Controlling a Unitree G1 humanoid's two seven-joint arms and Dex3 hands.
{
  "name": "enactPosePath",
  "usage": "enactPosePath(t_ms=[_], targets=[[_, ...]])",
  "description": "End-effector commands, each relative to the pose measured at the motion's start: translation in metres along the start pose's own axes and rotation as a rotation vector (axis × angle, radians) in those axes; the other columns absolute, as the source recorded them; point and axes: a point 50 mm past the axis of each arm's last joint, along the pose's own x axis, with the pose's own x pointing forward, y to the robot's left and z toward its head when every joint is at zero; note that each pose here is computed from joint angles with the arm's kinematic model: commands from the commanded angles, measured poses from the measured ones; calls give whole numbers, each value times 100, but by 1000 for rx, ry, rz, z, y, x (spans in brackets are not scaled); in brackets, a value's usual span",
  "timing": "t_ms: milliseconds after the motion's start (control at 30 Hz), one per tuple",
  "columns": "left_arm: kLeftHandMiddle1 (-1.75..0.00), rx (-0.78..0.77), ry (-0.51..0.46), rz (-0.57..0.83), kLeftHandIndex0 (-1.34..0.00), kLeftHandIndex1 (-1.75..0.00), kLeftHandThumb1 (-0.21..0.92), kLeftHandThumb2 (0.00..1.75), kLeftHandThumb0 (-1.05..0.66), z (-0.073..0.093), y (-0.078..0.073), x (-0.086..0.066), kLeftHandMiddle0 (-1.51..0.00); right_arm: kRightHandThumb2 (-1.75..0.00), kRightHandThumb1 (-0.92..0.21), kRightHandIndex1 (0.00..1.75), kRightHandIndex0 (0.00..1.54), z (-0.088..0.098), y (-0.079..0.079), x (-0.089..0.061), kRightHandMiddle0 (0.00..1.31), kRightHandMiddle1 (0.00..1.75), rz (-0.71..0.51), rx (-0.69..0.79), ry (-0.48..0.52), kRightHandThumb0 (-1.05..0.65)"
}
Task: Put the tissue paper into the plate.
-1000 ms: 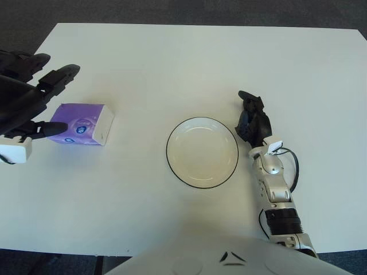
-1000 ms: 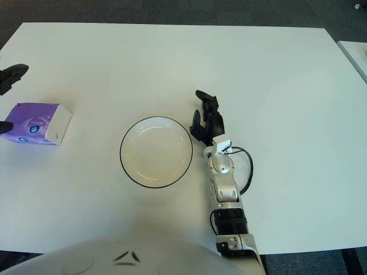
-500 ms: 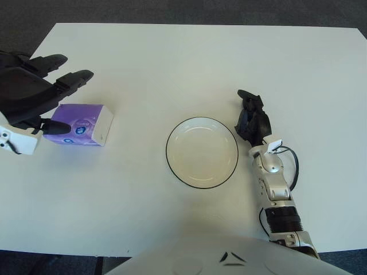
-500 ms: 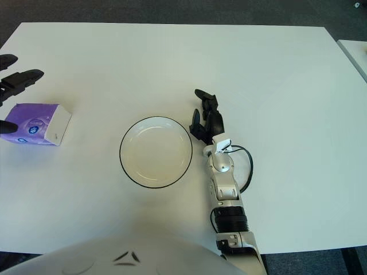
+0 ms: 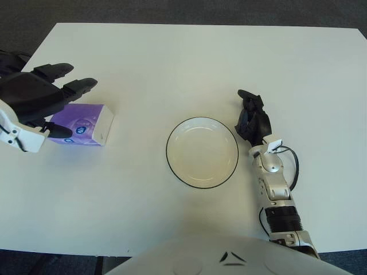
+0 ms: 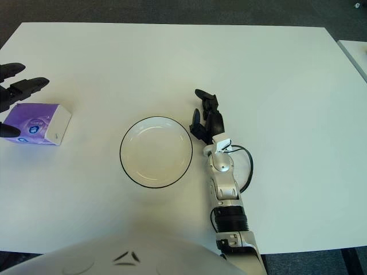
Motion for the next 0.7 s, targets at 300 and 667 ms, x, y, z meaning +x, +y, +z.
enactPosePath(t_ms=[300, 667], targets=[[0, 32, -82, -62, 0, 0, 92, 49, -105, 1, 2, 8, 0, -88, -92, 6, 33, -44, -6, -21, 0, 85, -20, -11, 244, -61], [0, 9, -104, -136, 0, 0, 92, 46, -105, 3, 3, 12, 0, -89, -92, 5, 32, -44, -7, -21, 0, 85, -19, -11, 247, -62]])
